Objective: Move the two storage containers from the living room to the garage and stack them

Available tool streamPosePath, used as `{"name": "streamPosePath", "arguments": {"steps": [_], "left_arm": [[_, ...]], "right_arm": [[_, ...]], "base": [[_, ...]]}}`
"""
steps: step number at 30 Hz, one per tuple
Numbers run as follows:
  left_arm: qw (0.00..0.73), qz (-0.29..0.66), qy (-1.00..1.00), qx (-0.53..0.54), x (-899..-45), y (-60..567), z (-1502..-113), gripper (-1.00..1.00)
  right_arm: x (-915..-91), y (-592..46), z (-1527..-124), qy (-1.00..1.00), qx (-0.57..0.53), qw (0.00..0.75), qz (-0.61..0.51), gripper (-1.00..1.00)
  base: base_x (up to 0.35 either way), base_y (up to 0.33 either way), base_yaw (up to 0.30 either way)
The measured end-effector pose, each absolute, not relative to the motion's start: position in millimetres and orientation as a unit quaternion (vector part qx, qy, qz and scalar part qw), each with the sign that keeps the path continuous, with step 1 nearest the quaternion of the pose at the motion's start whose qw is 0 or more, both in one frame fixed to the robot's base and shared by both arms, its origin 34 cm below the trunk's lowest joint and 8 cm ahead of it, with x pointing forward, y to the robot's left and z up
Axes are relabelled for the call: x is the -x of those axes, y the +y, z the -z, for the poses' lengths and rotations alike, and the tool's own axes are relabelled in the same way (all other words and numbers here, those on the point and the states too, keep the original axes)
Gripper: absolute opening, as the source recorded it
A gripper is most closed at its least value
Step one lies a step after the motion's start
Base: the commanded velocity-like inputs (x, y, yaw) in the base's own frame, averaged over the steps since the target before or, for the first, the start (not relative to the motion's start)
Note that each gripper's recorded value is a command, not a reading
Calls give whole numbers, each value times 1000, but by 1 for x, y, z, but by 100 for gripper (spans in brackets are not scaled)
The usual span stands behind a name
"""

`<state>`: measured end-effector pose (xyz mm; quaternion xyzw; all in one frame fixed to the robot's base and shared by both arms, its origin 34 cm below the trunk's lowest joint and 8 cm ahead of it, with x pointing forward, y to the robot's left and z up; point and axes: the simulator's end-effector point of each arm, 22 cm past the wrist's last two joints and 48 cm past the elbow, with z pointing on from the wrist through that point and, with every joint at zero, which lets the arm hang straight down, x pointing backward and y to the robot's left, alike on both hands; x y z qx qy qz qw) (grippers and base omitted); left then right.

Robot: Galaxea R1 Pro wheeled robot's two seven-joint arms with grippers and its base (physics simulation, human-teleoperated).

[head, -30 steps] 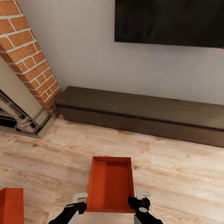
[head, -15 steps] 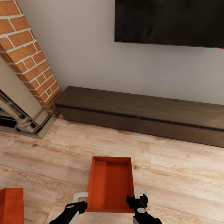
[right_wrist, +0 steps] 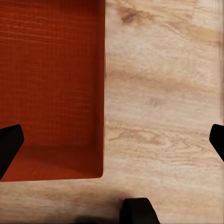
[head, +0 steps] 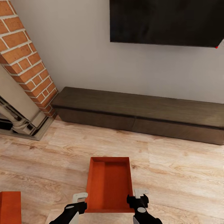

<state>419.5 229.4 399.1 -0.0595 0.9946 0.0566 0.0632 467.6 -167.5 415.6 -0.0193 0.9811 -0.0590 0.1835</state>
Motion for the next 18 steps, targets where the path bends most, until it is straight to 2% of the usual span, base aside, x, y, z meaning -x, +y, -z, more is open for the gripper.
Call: {"name": "streamPosePath", "arguments": {"steps": [18], "left_arm": [[63, -56, 995, 61, -419, 230, -399, 100]], "right_arm": [[-467, -166, -415, 981, 17, 183, 56, 100]], "base": [[0, 0, -29]]}}
